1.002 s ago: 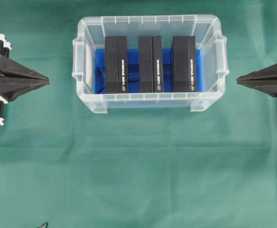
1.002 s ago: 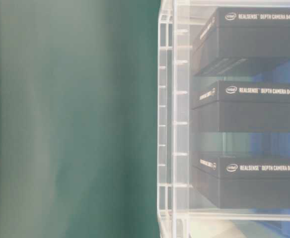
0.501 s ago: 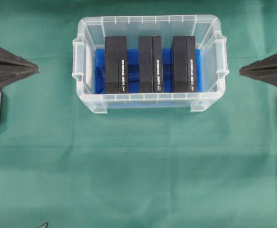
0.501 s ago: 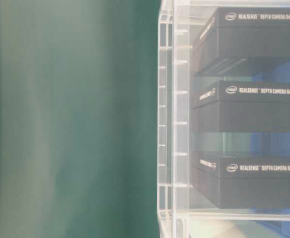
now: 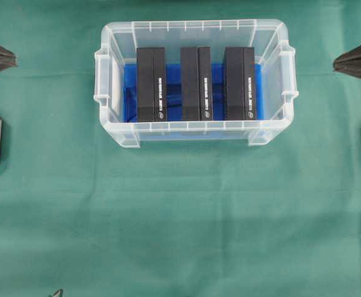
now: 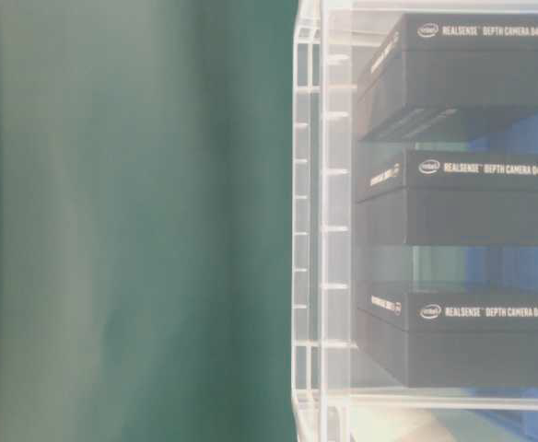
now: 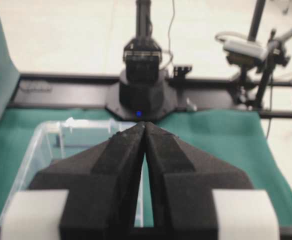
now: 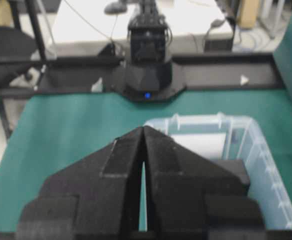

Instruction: Take the box out of the case with the right arm.

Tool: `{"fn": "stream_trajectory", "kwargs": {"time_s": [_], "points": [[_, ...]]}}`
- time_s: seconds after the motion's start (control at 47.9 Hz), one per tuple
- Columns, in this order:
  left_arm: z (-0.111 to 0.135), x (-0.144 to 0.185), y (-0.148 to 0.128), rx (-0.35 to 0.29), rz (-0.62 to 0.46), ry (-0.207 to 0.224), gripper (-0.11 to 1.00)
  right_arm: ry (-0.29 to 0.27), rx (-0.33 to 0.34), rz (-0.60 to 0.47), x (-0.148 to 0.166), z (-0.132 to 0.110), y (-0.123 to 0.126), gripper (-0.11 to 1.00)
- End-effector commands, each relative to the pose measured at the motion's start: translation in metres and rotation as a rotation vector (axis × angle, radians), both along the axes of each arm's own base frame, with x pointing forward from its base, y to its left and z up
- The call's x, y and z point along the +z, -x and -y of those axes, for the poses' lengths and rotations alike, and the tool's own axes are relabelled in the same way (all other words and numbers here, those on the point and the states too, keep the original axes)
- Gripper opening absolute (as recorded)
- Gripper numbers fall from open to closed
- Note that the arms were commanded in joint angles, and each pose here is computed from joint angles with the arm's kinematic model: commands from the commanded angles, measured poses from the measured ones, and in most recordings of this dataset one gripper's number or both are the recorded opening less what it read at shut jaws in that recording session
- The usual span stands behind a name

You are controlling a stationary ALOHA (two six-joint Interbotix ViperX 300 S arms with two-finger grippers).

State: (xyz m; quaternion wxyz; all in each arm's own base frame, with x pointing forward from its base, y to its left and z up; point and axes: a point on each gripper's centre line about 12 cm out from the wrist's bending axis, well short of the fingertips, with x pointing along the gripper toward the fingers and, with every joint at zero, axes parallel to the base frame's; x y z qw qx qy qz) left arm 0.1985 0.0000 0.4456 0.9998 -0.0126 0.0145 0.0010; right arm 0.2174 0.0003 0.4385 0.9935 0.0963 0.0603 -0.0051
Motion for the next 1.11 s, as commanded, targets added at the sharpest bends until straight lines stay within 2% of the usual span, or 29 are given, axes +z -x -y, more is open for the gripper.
{"fn": "stream_trajectory", "kwargs": {"time_s": [0.0,0.125,0.292,0.501,0.647,0.752,0.94,1.023,1.086], "points": [[0.000,0.003,-0.004,0.003,-0.015,-0.003,0.02,-0.002,-0.004,-0.005,0.006,0.001,0.001,0.01],[0.000,-0.011,-0.005,0.002,-0.146,-0.003,0.02,-0.003,-0.006,-0.130,-0.006,0.001,0.005,0.00],[0.006,-0.034,0.002,-0.025,-0.436,-0.006,0.02,-0.012,-0.010,-0.370,-0.024,0.001,0.015,0.01],[0.010,-0.052,0.015,-0.017,-0.775,0.044,0.02,-0.078,-0.053,-0.771,-0.049,0.001,0.034,0.01],[0.014,-0.062,0.023,-0.023,-0.958,0.036,0.02,-0.086,-0.071,-1.010,-0.064,0.001,0.045,0.01],[0.015,-0.068,0.027,-0.018,-1.038,0.034,0.02,-0.085,-0.074,-1.073,-0.068,0.001,0.047,0.01],[0.015,-0.066,0.024,-0.018,-1.010,0.040,0.02,-0.089,-0.084,-1.081,-0.070,0.002,0.045,0.01],[0.015,-0.066,0.023,-0.018,-1.004,0.041,0.02,-0.118,-0.124,-1.082,-0.070,0.003,0.045,0.01],[0.015,-0.066,0.023,-0.018,-1.004,0.041,0.02,-0.173,-0.174,-1.080,-0.070,0.004,0.046,0.01]]}}
